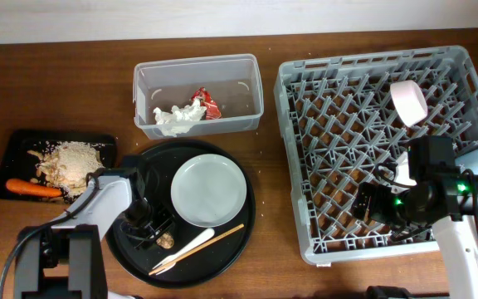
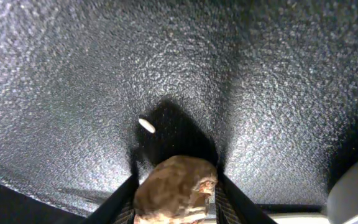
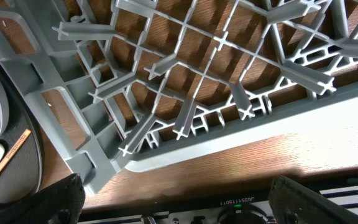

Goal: Sort waste into correct bins and load items into the dishwasher rack
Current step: 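Reach the left gripper to the brown shell and grasp it, then carry the shell with the left gripper onto the black tray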

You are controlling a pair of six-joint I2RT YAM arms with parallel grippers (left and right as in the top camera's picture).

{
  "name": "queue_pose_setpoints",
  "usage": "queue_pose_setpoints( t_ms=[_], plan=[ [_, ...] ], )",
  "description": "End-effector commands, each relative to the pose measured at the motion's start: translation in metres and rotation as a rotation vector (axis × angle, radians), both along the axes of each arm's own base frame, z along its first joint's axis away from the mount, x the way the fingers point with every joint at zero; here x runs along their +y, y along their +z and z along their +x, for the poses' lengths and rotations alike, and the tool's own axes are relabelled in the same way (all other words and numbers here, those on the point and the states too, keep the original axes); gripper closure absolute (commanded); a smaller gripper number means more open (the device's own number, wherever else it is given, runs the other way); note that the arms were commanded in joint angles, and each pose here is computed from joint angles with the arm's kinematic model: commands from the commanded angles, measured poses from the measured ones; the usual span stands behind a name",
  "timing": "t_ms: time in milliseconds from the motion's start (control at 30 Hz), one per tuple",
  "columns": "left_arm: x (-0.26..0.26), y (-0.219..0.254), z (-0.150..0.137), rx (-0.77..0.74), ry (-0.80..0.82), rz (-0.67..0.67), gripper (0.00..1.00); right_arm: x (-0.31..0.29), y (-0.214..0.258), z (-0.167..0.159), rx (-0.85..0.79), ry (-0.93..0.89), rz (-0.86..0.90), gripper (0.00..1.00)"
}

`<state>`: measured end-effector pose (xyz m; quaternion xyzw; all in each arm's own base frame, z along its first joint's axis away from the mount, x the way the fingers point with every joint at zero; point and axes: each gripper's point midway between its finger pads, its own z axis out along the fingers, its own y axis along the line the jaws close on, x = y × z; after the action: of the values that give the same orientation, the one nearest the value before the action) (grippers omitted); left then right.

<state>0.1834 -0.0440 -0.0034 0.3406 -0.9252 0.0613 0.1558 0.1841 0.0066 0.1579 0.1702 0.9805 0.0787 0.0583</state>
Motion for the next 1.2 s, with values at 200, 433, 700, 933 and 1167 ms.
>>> queue_pose_setpoints(
  t_ms=[200,433,700,933,1167],
  plan=[
    [0.024,0.002,0.030,-0.093,-0.027,0.138,0.88,0.003,0.001,0.000,-0.011,0.017,0.006,0.02],
    [0.051,0.077,0.125,-0.357,-0.066,0.248,0.89,0.003,0.001,0.000,-0.011,0.017,0.006,0.01],
    [0.208,0.104,0.159,-0.530,0.338,0.447,0.89,0.003,0.001,0.000,-0.011,0.017,0.006,0.02],
    [0.259,0.043,0.128,-0.355,0.473,0.443,0.81,0.003,0.001,-0.001,-0.010,0.017,0.007,0.02],
    [0.258,0.039,0.122,-0.334,0.491,0.409,0.29,0.003,0.001,0.000,-0.010,0.017,0.007,0.02]
  ],
)
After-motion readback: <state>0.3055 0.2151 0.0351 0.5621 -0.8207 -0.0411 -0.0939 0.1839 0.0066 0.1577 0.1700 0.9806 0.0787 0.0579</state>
